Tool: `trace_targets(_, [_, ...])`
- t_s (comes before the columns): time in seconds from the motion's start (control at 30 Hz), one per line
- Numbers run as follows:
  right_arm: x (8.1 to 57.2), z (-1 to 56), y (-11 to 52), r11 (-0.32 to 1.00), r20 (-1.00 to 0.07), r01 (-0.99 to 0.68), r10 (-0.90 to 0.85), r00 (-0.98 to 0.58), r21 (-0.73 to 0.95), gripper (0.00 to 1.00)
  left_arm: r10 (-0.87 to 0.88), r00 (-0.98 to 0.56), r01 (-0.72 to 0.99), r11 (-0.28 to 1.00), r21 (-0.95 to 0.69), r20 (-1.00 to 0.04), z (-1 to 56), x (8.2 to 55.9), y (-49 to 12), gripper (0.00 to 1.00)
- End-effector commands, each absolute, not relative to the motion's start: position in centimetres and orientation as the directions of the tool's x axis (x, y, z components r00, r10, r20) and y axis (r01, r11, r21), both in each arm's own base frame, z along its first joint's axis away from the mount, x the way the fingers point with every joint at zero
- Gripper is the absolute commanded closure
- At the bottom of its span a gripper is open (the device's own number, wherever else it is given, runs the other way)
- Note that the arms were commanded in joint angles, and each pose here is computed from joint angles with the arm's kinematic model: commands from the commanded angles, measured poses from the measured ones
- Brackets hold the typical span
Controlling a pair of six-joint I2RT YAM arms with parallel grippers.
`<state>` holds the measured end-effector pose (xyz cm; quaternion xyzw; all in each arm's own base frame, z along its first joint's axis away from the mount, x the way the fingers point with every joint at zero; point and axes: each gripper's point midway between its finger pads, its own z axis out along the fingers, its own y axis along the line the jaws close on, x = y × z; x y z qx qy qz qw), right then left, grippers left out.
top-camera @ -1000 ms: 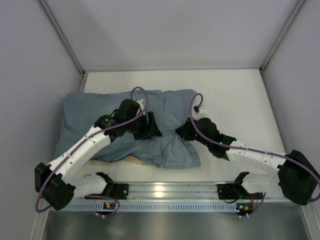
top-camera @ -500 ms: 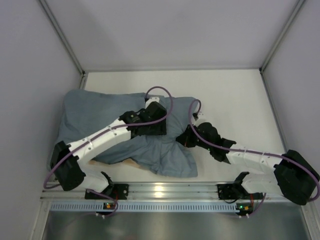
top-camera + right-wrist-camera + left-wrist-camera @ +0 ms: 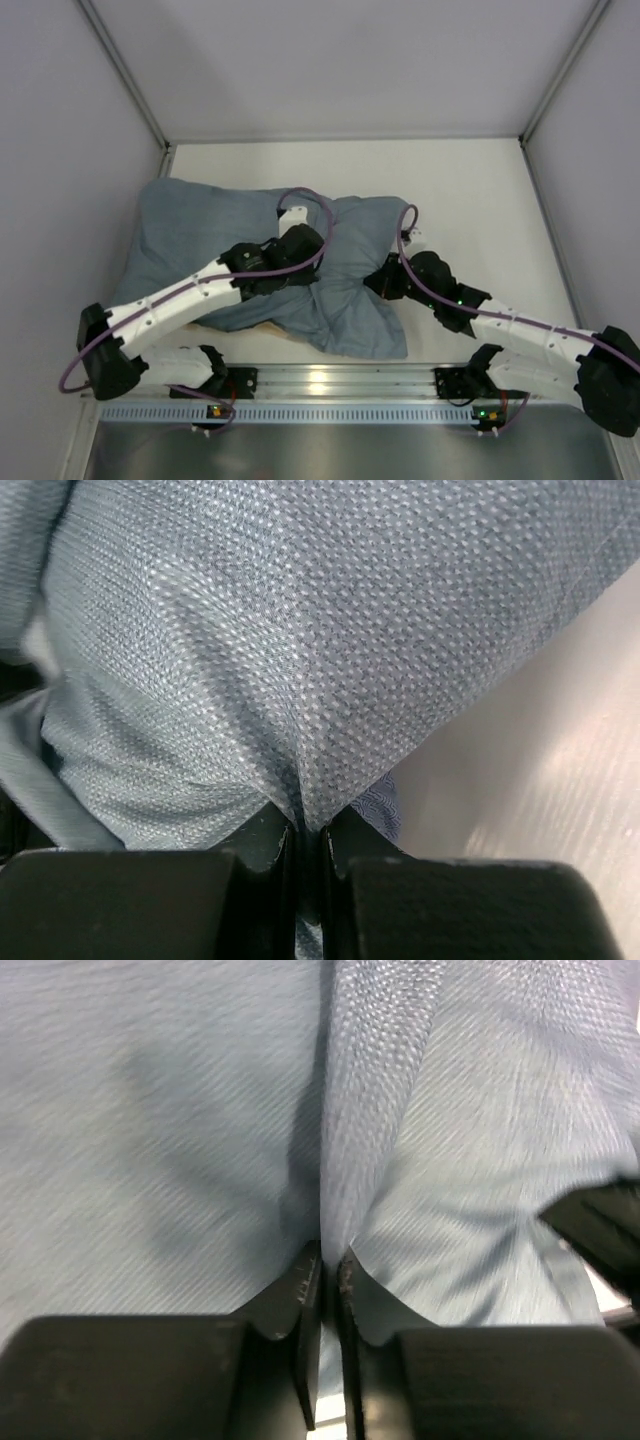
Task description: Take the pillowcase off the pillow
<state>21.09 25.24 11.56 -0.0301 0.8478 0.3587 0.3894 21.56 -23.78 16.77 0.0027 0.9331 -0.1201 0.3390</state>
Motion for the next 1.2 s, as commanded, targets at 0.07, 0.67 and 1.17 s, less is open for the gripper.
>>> trace_targets(0.07, [24.9,13.2,22.9,0.793,-0.746,-0.284,0.291,-0.599,0.538,1.00,-0.111,-0.755,0.008,0.984,-0.177,-0.646,17.4,19.6,-18.9,0.90])
trace_targets(0.67, [27.3,12.8,19.9,0.771,-0.698,-0.271,0.292,-0.654,0.576,0.98,-0.151,-0.769,0.082,0.940,-0.331,-0.621,19.5,18.3,-19.3,0.50])
trace_targets(1.17, [24.3,13.5,22.4,0.720,-0.689,-0.346,0.248,-0.682,0.602,0.98,0.069,-0.700,0.292,0.936,-0.197,-0.711,22.0,20.9,-30.6,0.01])
